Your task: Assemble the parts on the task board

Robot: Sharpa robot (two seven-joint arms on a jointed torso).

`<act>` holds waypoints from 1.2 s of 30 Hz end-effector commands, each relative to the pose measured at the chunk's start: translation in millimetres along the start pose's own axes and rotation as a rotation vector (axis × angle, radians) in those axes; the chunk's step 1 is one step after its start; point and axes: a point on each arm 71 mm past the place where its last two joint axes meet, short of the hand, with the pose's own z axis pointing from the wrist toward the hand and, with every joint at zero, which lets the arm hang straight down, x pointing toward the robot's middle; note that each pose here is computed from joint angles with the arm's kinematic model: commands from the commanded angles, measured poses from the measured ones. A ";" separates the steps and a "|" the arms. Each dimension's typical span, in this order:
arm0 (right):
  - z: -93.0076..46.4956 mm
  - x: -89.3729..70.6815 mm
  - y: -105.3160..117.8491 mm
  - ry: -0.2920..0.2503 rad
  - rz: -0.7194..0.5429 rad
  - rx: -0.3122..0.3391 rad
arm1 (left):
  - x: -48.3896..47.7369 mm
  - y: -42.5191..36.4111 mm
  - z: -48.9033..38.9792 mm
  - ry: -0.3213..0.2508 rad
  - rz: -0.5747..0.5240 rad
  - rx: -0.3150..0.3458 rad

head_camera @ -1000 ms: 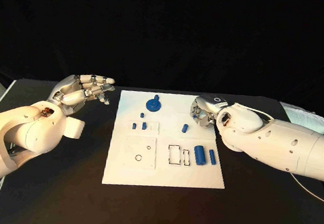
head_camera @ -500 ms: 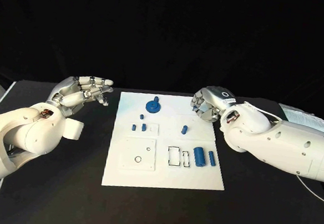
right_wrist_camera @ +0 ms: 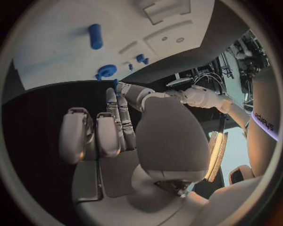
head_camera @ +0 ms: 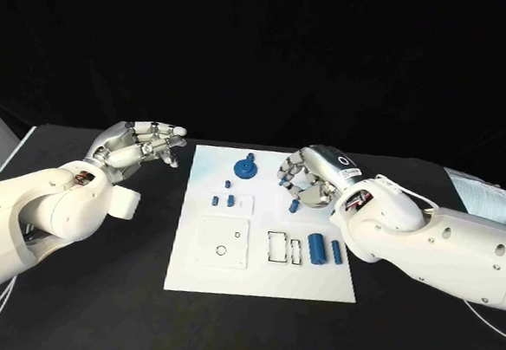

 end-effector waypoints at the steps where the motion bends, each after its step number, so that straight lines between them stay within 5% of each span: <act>1: -3.7 11.5 18.2 0.023 0.006 -0.064 | 4.1 -1.1 0.0 0.001 -0.008 0.013; 9: -9.3 47.5 46.2 0.098 0.002 -0.129 | 10.8 -1.8 -1.5 0.010 -0.017 0.016; 19: -10.3 80.2 58.0 0.169 -0.033 -0.127 | 15.7 -2.6 -2.2 0.019 -0.023 0.017; 36: -9.1 90.0 63.2 0.162 -0.070 -0.139 | 13.8 -2.5 -3.5 0.016 -0.021 0.013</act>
